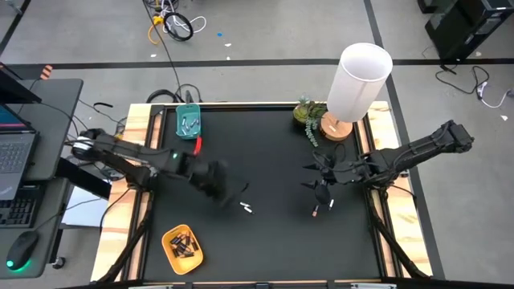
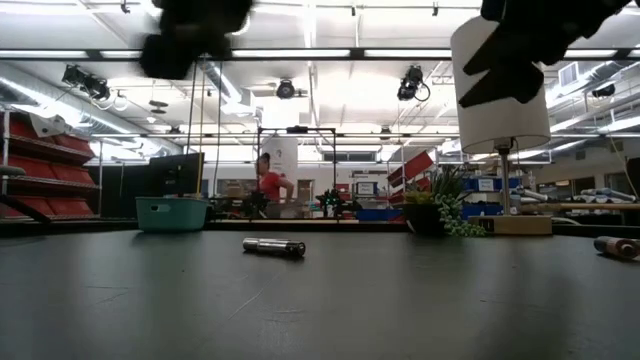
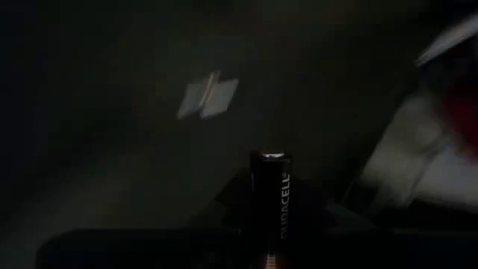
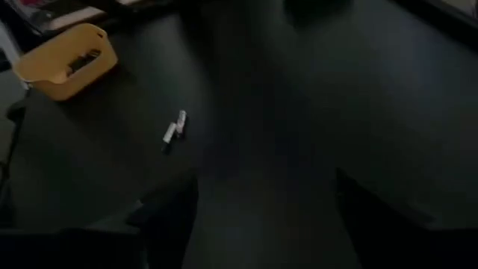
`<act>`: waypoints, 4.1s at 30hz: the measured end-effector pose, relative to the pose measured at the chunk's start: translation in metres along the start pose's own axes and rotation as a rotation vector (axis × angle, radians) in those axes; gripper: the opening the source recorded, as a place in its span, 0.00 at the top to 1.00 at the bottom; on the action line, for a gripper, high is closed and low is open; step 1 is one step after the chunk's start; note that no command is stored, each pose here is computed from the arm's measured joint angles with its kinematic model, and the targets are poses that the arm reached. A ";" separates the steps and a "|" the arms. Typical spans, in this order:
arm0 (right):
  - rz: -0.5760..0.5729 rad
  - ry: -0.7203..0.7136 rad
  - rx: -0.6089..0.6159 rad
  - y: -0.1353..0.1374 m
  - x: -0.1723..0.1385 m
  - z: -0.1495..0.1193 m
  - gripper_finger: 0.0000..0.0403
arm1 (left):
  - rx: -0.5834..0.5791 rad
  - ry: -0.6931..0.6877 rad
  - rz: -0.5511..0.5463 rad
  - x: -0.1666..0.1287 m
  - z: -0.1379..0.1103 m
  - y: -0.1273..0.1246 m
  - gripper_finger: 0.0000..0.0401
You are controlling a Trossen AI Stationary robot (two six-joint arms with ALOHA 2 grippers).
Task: Sort batteries
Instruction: Put the black battery into the yellow bin, then put the silver battery into the blue bin
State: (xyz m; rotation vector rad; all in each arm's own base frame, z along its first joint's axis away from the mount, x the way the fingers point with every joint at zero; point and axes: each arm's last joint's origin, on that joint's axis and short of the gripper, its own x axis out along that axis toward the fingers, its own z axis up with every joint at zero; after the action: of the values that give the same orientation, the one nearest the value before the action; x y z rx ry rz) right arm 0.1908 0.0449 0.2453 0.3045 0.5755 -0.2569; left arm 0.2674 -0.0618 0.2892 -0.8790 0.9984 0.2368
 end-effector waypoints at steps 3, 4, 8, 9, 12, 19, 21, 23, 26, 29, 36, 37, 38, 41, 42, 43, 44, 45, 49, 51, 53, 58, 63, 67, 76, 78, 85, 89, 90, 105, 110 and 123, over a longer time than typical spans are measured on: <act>-0.016 0.022 0.021 -0.001 0.000 -0.002 0.29 | 0.011 0.204 0.068 0.000 -0.037 -0.003 0.86; -0.016 0.021 0.024 -0.001 0.000 -0.002 0.30 | 0.015 0.263 0.073 0.001 -0.049 -0.005 0.86; -0.025 0.012 0.025 -0.002 0.000 -0.002 0.33 | -0.015 0.407 0.045 0.006 -0.091 -0.014 0.86; -0.030 0.009 0.024 -0.002 0.000 -0.002 0.34 | -0.025 0.427 0.045 0.007 -0.100 -0.015 0.86; -0.051 -0.004 0.015 -0.003 0.000 -0.001 0.35 | -0.060 0.451 0.032 0.012 -0.123 -0.017 0.86; -0.052 -0.044 0.015 -0.001 0.000 0.002 0.37 | -0.165 0.329 0.110 0.027 -0.151 0.000 0.84; -0.039 -0.058 0.023 0.000 0.000 0.004 0.37 | -0.183 0.313 0.125 0.030 -0.156 0.004 0.84; -0.026 -0.066 0.040 0.001 0.000 0.004 0.36 | -0.191 0.313 0.127 0.034 -0.159 0.009 0.84; 0.000 -0.067 0.073 0.002 0.000 0.005 0.37 | -0.201 0.318 0.152 0.040 -0.166 0.019 0.84; 0.004 -0.066 0.093 0.002 0.000 0.005 0.38 | -0.232 0.318 0.187 0.046 -0.170 0.030 0.83; 0.005 -0.067 0.095 0.002 0.000 0.006 0.38 | -0.287 0.311 0.228 0.054 -0.175 0.045 0.83; 0.005 -0.067 0.095 0.002 0.000 0.006 0.38 | -0.301 0.309 0.237 0.055 -0.175 0.046 0.83; 0.005 -0.067 0.095 0.002 0.000 0.006 0.38 | -0.310 0.308 0.243 0.056 -0.175 0.048 0.83; 0.005 -0.067 0.095 0.002 0.000 0.006 0.39 | -0.327 0.310 0.255 0.057 -0.176 0.051 0.83; 0.005 -0.067 0.094 0.002 0.000 0.006 0.39 | -0.327 0.311 0.254 0.057 -0.176 0.051 0.82; 0.005 -0.067 0.094 0.002 0.000 0.006 0.39 | -0.327 0.312 0.254 0.057 -0.176 0.051 0.81; 0.005 -0.067 0.094 0.002 0.000 0.006 0.39 | -0.328 0.317 0.255 0.057 -0.176 0.051 0.80; 0.005 -0.067 0.092 0.002 0.000 0.006 0.39 | -0.328 0.326 0.256 0.057 -0.176 0.051 0.78; 0.005 -0.067 0.087 0.002 0.000 0.006 0.39 | -0.329 0.351 0.260 0.057 -0.177 0.051 0.68; 0.005 -0.067 0.086 0.002 0.000 0.006 0.40 | -0.325 0.357 0.259 0.057 -0.177 0.051 0.62; 0.005 -0.067 0.085 0.002 0.000 0.006 0.40 | -0.322 0.365 0.260 0.056 -0.177 0.051 0.57; 0.005 -0.067 0.085 0.002 0.000 0.006 0.40 | -0.324 0.397 0.268 0.055 -0.178 0.050 0.51; 0.023 -0.058 0.085 0.003 0.000 0.005 0.40 | -0.228 0.315 0.182 0.048 -0.172 0.032 0.53; 0.067 -0.051 0.101 0.005 0.000 0.006 0.40 | -0.096 0.296 0.026 0.041 -0.167 0.009 0.57; 0.073 -0.061 0.256 0.003 0.001 0.009 0.44 | -0.139 0.207 -0.224 0.039 -0.146 -0.019 0.60; 0.076 -0.063 0.308 0.001 0.002 0.011 0.46 | -0.167 0.144 -0.237 0.040 -0.138 -0.020 0.60; 0.143 -0.052 0.332 0.005 0.001 0.012 0.53 | -0.223 -0.013 -0.174 0.046 -0.113 -0.011 0.60; 0.153 -0.037 0.327 0.008 0.000 0.010 0.55 | -0.223 -0.069 -0.185 0.047 -0.096 -0.010 0.60; 0.155 -0.033 0.323 0.009 -0.001 0.009 0.55 | -0.220 -0.081 -0.185 0.048 -0.091 -0.009 0.60; -0.009 0.305 0.408 0.006 -0.010 -0.031 0.55 | -0.145 -0.286 -0.240 0.047 -0.031 0.000 0.60; -0.167 0.525 0.524 -0.007 -0.018 -0.049 0.55 | -0.122 -0.387 -0.231 0.045 -0.013 0.005 0.60; -0.284 0.597 0.646 -0.015 -0.021 -0.056 0.55 | -0.122 -0.492 -0.228 0.039 0.022 0.019 0.60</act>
State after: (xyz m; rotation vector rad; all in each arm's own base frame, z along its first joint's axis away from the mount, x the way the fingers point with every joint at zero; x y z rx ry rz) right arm 0.1414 0.0543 0.2100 0.9461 1.1251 -0.6385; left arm 0.2919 -0.0413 0.2523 -0.9761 0.4264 0.3032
